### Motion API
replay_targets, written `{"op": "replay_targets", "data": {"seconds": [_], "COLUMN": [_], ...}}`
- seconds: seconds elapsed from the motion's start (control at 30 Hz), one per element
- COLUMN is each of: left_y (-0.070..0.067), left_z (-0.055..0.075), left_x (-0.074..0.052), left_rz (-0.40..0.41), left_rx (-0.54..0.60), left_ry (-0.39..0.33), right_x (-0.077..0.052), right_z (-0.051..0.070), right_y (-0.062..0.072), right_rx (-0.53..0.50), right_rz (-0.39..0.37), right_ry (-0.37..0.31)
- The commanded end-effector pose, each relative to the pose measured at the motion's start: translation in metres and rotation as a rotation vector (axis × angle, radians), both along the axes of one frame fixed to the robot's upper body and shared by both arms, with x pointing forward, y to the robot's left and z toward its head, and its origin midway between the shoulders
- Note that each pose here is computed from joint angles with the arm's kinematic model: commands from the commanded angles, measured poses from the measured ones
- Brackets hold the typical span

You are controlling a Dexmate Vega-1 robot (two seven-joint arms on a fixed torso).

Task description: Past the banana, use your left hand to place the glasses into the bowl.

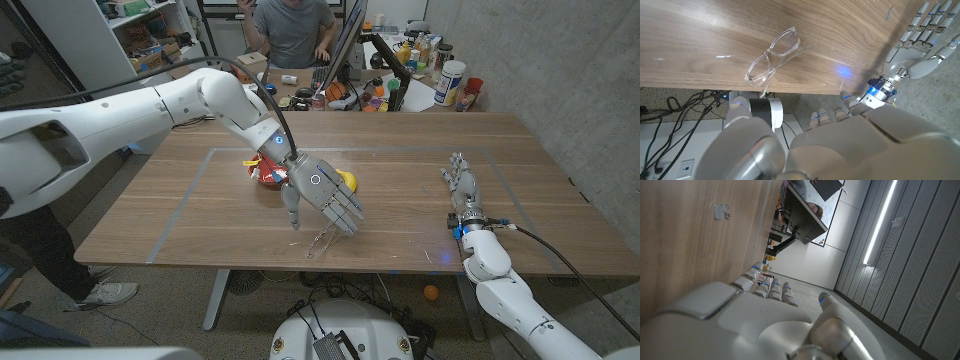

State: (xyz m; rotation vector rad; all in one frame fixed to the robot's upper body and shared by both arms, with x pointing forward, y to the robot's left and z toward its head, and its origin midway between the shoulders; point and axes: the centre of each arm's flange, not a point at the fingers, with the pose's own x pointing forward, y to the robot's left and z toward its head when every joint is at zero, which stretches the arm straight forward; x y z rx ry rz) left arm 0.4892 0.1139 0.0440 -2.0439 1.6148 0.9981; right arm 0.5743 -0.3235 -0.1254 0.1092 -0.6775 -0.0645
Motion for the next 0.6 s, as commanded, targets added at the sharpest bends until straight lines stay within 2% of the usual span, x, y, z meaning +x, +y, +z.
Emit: {"op": "replay_targets", "data": {"seconds": [0.03, 0.6], "left_y": [0.006, 0.005], "left_z": [-0.012, -0.030], "left_x": [0.011, 0.026], "left_rz": [0.006, -0.016], "left_rx": [0.031, 0.092], "left_ry": [0.013, -0.023], "right_x": [0.002, 0.000], "right_z": [-0.009, -0.021], "right_y": [0.000, -0.006], "right_rx": [0.012, 0.031], "right_rz": [-0.005, -0.014], "right_ry": [0.018, 0.030]}}
